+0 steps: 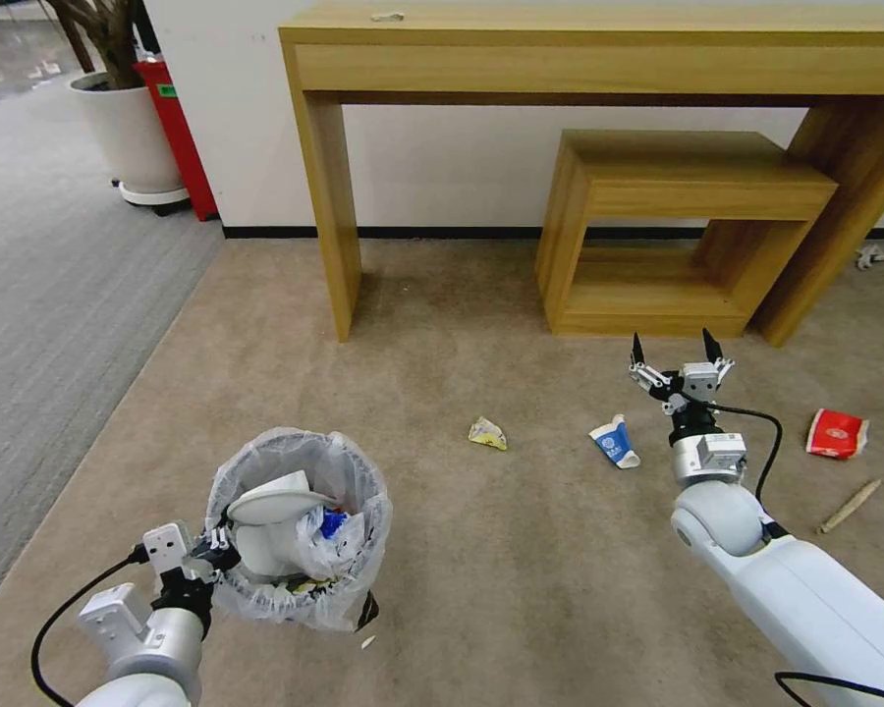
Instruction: Pick up the trash bin and place the garbage on the floor into it.
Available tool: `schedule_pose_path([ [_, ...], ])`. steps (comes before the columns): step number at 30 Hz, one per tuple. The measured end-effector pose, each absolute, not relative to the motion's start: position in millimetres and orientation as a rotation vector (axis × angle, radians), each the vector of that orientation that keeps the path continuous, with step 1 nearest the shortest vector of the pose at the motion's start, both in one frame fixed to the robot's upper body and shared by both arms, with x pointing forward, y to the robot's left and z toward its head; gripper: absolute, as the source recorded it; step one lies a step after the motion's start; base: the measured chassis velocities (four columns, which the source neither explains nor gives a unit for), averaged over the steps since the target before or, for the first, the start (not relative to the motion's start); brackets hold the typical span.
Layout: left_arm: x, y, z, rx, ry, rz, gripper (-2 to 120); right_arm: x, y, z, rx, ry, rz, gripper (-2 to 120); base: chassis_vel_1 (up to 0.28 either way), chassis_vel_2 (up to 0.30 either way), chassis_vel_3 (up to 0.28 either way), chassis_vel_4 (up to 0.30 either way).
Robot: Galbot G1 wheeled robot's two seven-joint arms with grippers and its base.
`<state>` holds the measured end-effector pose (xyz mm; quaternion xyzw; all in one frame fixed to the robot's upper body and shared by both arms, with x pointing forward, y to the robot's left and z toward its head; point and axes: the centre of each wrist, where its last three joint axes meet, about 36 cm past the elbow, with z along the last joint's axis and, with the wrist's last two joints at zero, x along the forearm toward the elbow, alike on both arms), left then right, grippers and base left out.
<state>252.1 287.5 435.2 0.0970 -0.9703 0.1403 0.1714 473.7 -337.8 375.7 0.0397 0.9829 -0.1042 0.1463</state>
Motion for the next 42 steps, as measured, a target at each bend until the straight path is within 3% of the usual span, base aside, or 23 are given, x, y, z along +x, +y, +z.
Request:
schedule_pose_path([
  [22, 249.6, 285.8, 433.6, 0.289, -2.747, 0.405, 1, 470.9, -340.6, 376.0, 0.083, 2.821, -0.289, 97, -0.014, 0.008, 0.007, -0.013],
  [42, 248.6, 283.5, 433.4, 0.296, -2.751, 0.413, 1, 473.4, -337.2, 369.0, 0.063, 2.825, -0.282, 97, -0.114, 0.116, 0.119, -0.119],
])
